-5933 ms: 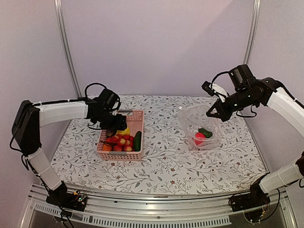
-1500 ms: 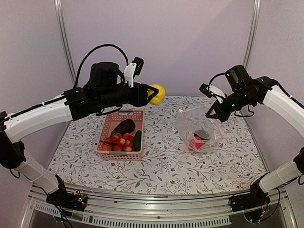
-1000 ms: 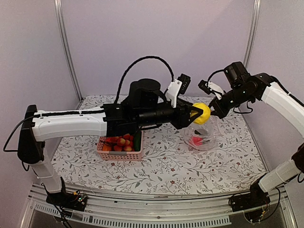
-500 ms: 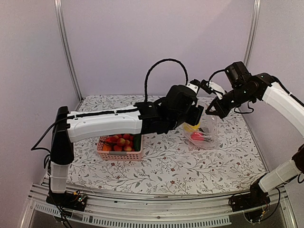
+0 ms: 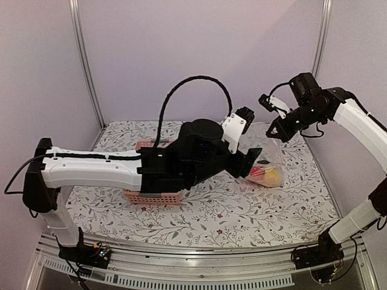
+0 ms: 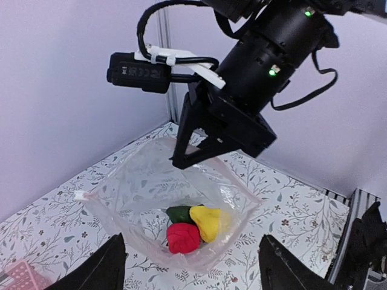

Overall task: Place the food in the zip-top bag and seal the zipper
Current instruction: Place the fake fruit in the zipper food storage bag, then pick up the fake vegetable from the bin.

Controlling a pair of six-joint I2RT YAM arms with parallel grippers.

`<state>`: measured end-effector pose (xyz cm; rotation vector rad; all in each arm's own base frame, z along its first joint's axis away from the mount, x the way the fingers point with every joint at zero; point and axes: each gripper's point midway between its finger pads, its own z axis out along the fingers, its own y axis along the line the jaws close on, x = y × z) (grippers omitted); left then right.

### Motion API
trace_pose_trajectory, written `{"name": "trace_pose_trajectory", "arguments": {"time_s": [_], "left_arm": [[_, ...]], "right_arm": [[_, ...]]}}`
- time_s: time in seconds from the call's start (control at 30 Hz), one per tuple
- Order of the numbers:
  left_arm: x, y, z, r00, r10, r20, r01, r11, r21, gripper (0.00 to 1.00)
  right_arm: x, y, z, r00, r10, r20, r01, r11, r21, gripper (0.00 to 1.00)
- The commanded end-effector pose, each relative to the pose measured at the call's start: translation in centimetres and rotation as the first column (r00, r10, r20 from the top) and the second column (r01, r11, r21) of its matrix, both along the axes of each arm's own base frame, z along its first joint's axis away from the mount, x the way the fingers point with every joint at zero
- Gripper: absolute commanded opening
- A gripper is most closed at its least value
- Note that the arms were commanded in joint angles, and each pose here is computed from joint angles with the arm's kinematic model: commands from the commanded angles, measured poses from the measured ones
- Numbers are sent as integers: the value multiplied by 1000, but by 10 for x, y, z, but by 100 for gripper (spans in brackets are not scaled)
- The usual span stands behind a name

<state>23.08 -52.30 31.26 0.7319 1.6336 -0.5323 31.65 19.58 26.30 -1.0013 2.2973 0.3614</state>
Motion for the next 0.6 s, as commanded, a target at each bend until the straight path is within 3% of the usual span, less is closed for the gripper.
{"name": "trace_pose_trajectory", "arguments": {"time_s": [0.0,0.17,0.33,0.47,0.57], "left_arm": [[-27,40,57,997,-65,50,73,980,-186,76],[-1,117,18,984,178,2,-178,982,-69,81],[31,198,-30,908,394,-143,-386,919,79,82],[52,254,-69,836,504,-215,-474,862,181,82],[65,282,-92,814,515,-270,-459,854,246,83]], "right_arm": [[23,-23,24,992,-77,97,76,997,11,0],[23,-24,2,995,-76,60,76,997,-2,0],[15,-15,30,992,-57,116,45,993,111,0],[8,-10,14,997,-22,72,13,992,123,0],[1,-9,3,999,-8,41,3,993,121,0]]}}
